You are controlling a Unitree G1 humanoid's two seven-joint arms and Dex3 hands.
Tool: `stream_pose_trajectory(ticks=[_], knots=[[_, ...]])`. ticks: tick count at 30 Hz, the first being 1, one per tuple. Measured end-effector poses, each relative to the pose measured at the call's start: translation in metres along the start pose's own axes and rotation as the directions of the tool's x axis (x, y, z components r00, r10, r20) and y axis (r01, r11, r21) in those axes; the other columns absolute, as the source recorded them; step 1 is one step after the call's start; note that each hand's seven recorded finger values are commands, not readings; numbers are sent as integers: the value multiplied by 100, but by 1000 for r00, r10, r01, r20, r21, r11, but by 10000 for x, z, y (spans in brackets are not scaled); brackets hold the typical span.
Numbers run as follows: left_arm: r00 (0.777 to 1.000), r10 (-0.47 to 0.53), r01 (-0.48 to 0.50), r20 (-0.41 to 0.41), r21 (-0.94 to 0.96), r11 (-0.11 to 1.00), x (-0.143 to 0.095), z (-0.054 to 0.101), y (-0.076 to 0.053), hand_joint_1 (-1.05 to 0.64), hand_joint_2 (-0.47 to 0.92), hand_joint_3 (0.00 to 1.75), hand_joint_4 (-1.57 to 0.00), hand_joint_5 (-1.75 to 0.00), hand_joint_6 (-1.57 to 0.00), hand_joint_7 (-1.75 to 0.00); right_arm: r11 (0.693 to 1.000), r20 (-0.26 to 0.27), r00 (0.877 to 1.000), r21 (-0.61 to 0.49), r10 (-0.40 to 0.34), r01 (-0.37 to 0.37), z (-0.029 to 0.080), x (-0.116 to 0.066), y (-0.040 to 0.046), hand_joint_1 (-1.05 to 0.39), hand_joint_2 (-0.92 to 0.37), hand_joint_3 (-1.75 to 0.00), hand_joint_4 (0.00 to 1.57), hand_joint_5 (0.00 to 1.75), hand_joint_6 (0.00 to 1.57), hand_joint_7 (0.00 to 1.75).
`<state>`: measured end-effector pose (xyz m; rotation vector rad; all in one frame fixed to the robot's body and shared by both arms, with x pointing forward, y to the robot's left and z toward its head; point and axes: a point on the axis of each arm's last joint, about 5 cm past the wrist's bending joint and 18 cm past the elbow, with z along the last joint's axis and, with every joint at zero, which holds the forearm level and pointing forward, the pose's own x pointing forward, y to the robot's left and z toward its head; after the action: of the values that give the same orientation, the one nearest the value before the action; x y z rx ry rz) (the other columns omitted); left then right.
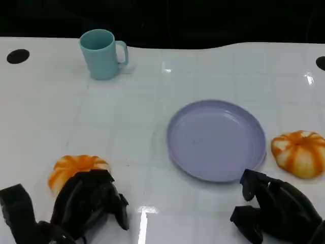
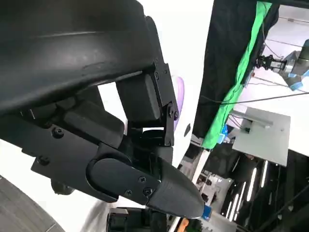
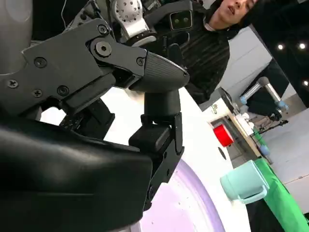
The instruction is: Grasp the bread from the table and place it into the plate.
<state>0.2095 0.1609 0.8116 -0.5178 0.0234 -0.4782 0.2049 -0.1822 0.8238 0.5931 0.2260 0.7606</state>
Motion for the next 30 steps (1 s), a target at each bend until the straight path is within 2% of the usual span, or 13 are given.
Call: stream_pose_trajectory(ticks=[4,8,13,17,20,22,23,24,25,26,28,30], knots=[[999,29,-30,19,72,997,13,41,-11,-105,81,4,-157,-85,-157,-58,1000,-1,1000,0,-2,2,0,0,0,-62,-72,-89,115,175,98,169],[999,14,-23,44,201,979,4,123,7,-105,86,1,-157,-50,-154,-19,1000,0,1000,0,-10,10,-2,3,3,-61,-72,-90,115,175,99,168],[999,-39,34,7,375,926,-20,262,73,-105,89,1,-149,-33,-138,-3,1000,6,1000,1,-4,4,-8,13,10,-62,-71,-88,114,175,100,164],[998,-58,51,-1,474,879,-20,376,104,-105,87,0,-140,-27,-112,0,1000,1,1000,1,-8,8,-15,16,12,-62,-72,-89,116,175,100,169],[999,-54,40,6,585,810,-8,501,106,-105,87,0,-132,-28,-100,0,1000,1,1000,-8,-9,9,-13,17,13,-63,-72,-89,115,175,98,169],[999,-47,34,1,664,747,-7,581,101,-105,88,0,-95,-84,-91,-4,1000,5,1000,-12,-9,9,-11,18,13,-63,-72,-89,113,175,98,167],[999,-46,35,-3,699,714,-10,614,94,-105,88,0,-76,-111,-85,-9,1000,5,1000,-12,-9,9,-12,17,13,-63,-72,-89,114,175,99,167],[999,-45,36,-7,731,681,-8,643,85,-105,90,1,-56,-135,-71,-24,1000,5,1000,-12,-9,9,-12,17,13,-63,-71,-89,115,175,99,167],[999,-41,32,-7,759,651,-6,670,76,-105,91,4,-34,-158,-33,-94,1000,6,1000,-11,-8,8,-12,18,13,-62,-72,-89,114,175,99,167],[999,-38,30,-9,791,611,-6,698,66,-105,92,6,-22,-168,-13,-135,1000,6,1000,-10,-7,8,-13,19,14,-62,-72,-88,114,175,99,166],[999,-37,33,-16,848,528,-11,757,50,-105,92,10,-8,-173,-3,-160,1000,7,1000,-9,-5,5,-15,22,16,-62,-71,-88,114,175,99,165],[999,-34,31,-17,893,449,-20,823,26,-105,92,12,-2,-174,-1,-168,1000,8,1000,-8,-4,4,-16,25,16,-61,-72,-88,115,175,100,166]])
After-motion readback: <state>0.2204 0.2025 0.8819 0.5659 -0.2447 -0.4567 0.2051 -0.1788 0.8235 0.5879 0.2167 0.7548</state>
